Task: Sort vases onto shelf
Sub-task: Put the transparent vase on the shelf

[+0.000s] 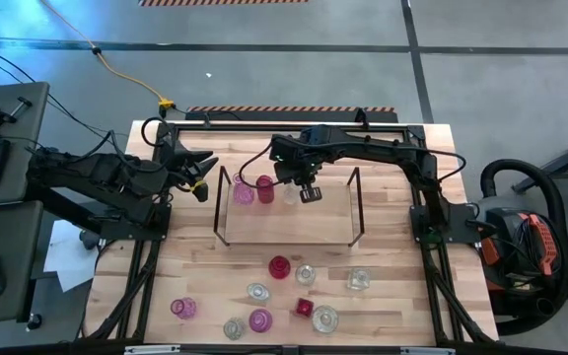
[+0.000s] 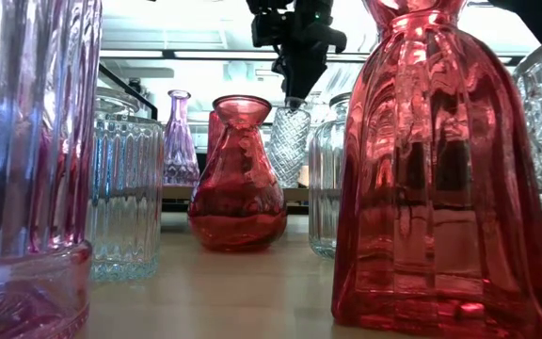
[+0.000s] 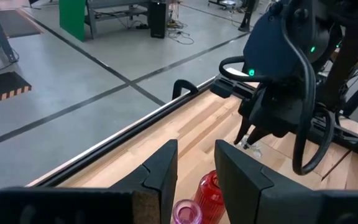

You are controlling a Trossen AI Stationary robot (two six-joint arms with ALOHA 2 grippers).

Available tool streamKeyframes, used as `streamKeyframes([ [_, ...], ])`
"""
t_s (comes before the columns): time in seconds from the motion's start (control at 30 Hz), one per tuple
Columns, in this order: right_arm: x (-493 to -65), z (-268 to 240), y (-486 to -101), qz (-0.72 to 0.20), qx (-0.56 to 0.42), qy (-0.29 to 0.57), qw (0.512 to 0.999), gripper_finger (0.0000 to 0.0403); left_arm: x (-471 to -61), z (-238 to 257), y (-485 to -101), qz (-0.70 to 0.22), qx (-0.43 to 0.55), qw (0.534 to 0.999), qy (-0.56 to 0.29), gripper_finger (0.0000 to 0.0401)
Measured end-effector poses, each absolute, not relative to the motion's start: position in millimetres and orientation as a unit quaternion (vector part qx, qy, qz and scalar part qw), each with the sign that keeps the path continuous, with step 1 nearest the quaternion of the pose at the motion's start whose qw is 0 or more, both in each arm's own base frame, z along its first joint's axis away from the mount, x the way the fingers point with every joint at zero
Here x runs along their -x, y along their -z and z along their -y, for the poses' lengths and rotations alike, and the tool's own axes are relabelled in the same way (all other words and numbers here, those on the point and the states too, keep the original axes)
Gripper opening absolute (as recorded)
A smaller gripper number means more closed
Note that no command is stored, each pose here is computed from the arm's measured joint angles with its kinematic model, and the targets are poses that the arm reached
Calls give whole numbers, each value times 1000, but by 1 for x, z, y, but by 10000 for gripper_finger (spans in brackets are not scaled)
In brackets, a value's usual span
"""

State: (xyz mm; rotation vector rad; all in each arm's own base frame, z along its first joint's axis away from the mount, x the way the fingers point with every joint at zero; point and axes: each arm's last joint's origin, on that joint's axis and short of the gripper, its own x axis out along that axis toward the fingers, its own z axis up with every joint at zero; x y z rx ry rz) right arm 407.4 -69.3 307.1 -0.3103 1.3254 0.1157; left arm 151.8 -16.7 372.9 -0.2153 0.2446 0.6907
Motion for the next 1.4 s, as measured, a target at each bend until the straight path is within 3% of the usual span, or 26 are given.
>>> streamKeyframes([
  [0.2, -408, 69, -307, -610, 144, -53, 777, 12, -152, 17, -373, -120, 104, 928, -337, 97],
  [0.6, -411, 69, -308, -601, 148, -49, 784, 74, -152, 17, -373, -121, 103, 928, -337, 97],
  [1.4, -406, 64, -328, -596, 152, -38, 788, 78, -151, 16, -373, -121, 88, 926, -345, 97],
])
